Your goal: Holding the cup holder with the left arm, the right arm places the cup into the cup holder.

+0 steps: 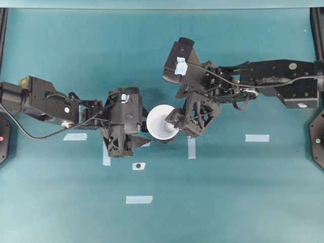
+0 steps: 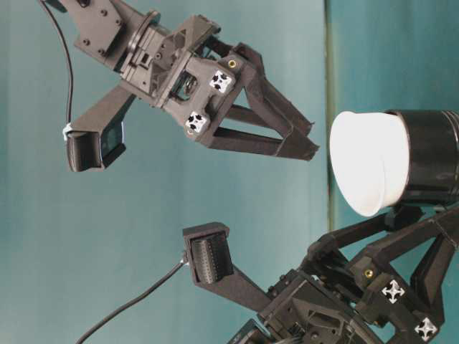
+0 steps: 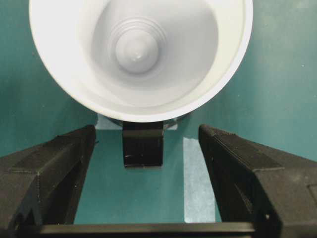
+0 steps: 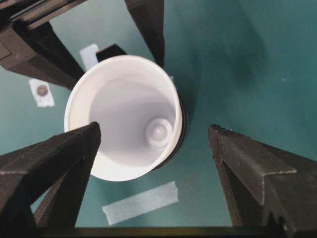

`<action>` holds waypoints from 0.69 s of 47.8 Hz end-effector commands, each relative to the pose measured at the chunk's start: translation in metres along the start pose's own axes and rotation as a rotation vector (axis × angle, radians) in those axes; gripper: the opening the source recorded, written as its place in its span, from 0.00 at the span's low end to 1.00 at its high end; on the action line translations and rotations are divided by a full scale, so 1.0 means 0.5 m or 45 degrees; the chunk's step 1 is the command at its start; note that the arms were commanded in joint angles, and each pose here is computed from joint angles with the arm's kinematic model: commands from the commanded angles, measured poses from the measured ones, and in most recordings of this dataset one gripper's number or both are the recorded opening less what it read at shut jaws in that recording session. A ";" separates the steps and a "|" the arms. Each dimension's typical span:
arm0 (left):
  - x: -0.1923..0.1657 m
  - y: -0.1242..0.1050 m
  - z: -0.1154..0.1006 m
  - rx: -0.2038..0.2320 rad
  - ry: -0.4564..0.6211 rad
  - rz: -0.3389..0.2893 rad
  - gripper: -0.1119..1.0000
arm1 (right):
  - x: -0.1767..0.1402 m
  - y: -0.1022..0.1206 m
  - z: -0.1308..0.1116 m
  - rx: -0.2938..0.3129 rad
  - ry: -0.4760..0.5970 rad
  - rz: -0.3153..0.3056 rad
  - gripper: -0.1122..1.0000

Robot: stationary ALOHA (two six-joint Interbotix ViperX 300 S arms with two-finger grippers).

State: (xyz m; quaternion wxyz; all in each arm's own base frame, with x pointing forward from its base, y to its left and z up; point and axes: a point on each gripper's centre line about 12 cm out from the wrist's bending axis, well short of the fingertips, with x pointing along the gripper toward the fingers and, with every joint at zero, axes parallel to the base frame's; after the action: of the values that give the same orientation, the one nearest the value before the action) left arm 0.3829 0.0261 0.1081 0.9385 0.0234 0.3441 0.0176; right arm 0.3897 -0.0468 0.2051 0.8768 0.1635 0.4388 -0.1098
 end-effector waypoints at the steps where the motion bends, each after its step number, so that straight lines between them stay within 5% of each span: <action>1: -0.017 0.001 0.036 0.003 -0.070 0.003 0.88 | -0.045 0.008 0.026 0.007 -0.088 0.025 0.93; 33: -0.028 0.002 0.042 0.001 -0.076 0.004 0.88 | -0.057 0.011 0.032 0.007 -0.105 0.032 0.93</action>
State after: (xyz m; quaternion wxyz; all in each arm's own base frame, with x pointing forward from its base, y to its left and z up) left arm 0.3825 0.0260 0.1127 0.9395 0.0235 0.3412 0.0177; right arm 0.3899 -0.0468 0.2055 0.8768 0.1635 0.4388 -0.1098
